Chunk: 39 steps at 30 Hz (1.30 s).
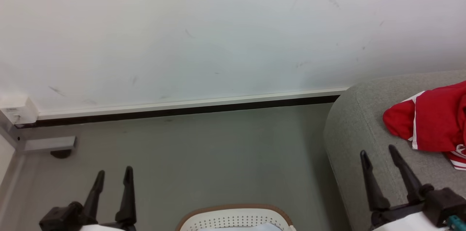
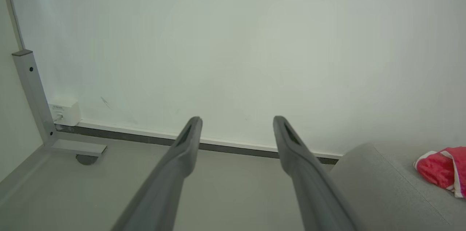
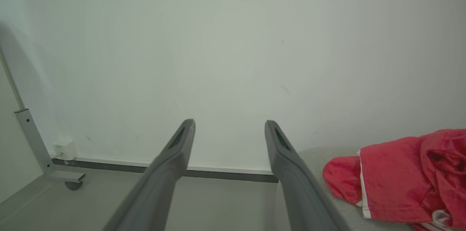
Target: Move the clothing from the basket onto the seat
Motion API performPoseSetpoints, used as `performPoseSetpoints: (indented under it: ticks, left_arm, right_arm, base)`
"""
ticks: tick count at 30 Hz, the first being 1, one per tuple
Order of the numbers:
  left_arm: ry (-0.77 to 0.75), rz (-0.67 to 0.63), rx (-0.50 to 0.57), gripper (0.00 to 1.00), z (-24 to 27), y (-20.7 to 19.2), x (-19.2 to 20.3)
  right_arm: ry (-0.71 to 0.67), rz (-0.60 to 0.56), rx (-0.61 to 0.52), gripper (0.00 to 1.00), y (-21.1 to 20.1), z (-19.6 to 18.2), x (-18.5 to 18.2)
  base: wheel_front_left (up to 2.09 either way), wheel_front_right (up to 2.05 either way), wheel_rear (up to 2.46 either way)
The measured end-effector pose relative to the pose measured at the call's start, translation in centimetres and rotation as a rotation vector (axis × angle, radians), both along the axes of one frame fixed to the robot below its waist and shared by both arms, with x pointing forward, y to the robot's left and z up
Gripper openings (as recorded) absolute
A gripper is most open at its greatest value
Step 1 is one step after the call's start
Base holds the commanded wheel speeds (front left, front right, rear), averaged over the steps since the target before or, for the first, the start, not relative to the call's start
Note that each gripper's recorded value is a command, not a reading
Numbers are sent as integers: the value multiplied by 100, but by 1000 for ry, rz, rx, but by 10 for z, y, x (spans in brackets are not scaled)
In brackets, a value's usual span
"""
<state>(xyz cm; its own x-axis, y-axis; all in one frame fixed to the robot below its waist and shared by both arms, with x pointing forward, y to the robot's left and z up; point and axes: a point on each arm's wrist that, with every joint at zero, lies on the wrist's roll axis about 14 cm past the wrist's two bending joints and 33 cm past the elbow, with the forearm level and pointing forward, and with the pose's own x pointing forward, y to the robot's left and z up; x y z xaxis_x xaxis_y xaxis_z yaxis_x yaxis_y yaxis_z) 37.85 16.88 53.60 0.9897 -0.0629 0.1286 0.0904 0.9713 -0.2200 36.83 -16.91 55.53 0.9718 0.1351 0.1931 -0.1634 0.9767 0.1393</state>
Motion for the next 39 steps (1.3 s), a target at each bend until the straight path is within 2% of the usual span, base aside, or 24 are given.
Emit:
performPoseSetpoints:
  ticks: [13,39]
  left_arm:
    - [31,-11,19,100,-21,-8,-4]
    - [19,-11,39,100,-23,-4,-3]
  right_arm:
    - [74,-8,50,100,14,-35,-2]
    - [60,21,62,100,26,-29,3]
  base:
    - [0,0,0]
    - [0,0,0]
